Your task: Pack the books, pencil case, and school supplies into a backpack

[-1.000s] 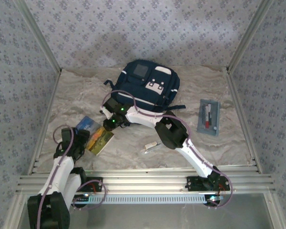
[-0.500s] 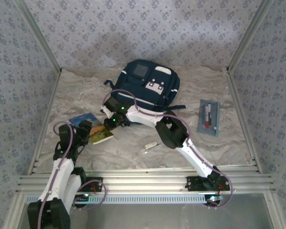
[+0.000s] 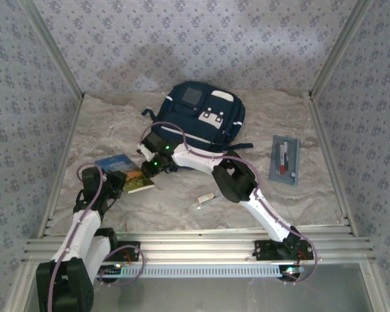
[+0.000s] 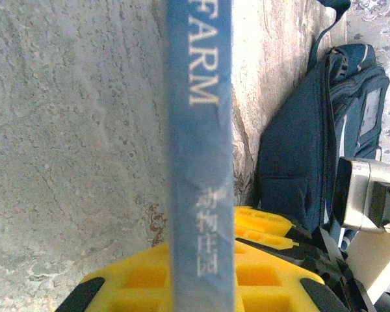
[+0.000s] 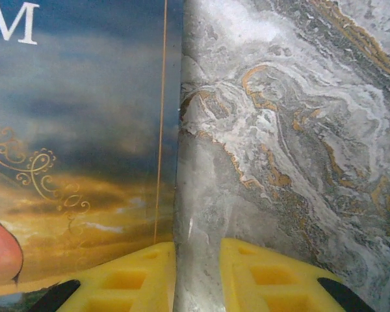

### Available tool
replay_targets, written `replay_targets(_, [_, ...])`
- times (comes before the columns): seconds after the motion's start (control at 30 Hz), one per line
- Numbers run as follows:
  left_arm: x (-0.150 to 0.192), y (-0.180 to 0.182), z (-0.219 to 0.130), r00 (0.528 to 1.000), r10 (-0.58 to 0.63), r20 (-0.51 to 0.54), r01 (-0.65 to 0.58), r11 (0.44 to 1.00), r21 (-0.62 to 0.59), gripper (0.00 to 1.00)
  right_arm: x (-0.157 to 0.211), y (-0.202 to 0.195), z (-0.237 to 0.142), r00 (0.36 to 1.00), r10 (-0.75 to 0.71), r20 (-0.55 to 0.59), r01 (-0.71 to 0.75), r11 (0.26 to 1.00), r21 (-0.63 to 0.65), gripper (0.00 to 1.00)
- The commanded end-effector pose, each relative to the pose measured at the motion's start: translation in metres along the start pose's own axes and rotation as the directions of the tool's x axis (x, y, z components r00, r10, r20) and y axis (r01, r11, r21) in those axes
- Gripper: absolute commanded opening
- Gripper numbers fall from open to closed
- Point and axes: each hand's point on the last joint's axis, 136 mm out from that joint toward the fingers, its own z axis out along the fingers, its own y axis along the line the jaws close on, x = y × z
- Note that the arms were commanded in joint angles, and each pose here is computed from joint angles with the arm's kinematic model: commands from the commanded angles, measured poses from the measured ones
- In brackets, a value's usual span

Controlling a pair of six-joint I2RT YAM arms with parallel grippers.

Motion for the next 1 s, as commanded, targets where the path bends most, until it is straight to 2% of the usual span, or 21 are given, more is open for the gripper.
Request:
replay_targets(0.0, [-0.009, -0.028, -0.013, 0.998, 0.053, 0.031, -0.054, 0.998, 0.041, 0.0, 0.028, -0.005, -0.009, 0.994, 0.039, -0.102, -0.036, 0.999, 0.031, 0.3])
replay_targets(0.23, [-0.03, -0.058, -0.027, 0.992, 0.094, 0.089, -0.094, 0.996, 0.006, 0.0, -0.006, -0.024, -0.08, 0.996, 0.086, 0.025, -0.088, 0.993, 0.082, 0.52])
replay_targets(0.43, [-0.042, -0.131, -0.02, 0.97, 0.155, 0.186, -0.181, 0.975, 0.129, 0.0, -0.011, -0.049, -0.143, 0.98, 0.158, 0.124, -0.171, 0.98, 0.103, 0.66])
replay_targets(0.57, [-0.035, -0.195, -0.007, 0.945, 0.211, 0.25, -0.271, 0.932, 0.24, 0.0, -0.014, -0.07, -0.182, 0.939, 0.253, 0.232, -0.275, 0.959, 0.065, 1.0])
replay_targets(0.7, [-0.023, -0.248, 0.012, 0.937, 0.223, 0.269, -0.312, 0.882, 0.354, 0.0, -0.017, -0.088, -0.222, 0.852, 0.383, 0.357, -0.392, 0.918, -0.049, 1.0])
replay_targets(0.83, [-0.005, -0.29, 0.028, 0.936, 0.226, 0.269, -0.331, 0.826, 0.457, 0.0, -0.016, -0.089, -0.252, 0.772, 0.476, 0.421, -0.448, 0.878, -0.17, 1.0])
replay_targets(0.97, [0.016, -0.318, 0.034, 0.937, 0.19, 0.295, -0.328, 0.772, 0.545, 0.0, -0.02, -0.086, -0.269, 0.646, 0.611, 0.458, -0.511, 0.791, -0.336, 1.0])
